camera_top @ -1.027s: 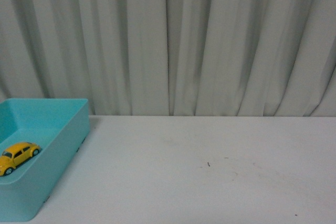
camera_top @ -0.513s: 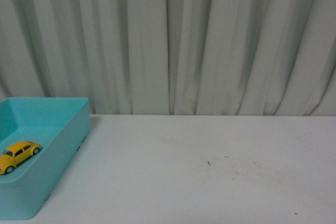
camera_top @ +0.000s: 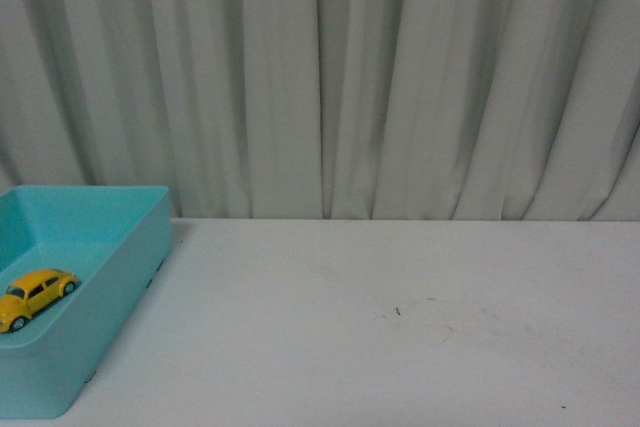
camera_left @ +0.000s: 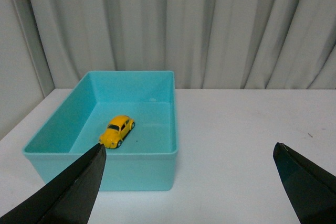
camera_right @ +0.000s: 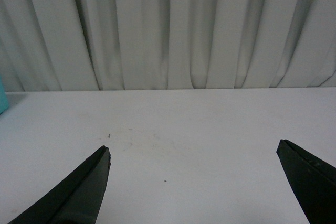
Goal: Wind up and store yellow beetle toy
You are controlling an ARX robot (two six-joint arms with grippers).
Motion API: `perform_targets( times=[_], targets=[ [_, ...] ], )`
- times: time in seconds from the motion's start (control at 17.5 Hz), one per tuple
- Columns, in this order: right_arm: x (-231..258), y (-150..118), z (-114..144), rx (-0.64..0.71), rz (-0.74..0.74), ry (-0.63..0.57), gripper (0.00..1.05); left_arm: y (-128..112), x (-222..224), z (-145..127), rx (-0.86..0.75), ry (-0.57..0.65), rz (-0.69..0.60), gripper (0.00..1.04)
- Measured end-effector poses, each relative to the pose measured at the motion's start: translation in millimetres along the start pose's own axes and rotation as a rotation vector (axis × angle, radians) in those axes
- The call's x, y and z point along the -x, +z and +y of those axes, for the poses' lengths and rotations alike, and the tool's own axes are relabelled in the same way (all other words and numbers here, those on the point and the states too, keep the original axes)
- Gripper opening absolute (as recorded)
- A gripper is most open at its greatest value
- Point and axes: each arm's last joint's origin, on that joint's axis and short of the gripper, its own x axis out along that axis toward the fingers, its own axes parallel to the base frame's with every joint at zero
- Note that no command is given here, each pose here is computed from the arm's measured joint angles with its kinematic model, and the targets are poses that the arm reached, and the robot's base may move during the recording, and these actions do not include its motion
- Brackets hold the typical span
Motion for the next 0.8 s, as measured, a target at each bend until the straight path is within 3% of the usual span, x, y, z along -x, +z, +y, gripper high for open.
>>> perform_targets(
  times=[0.8],
  targets=[
    [0.0,0.0,0.0,0.0,0.0,0.0,0.98,0.1,0.0,0.0,0.003,0.001,-0.001,0.98]
  ],
)
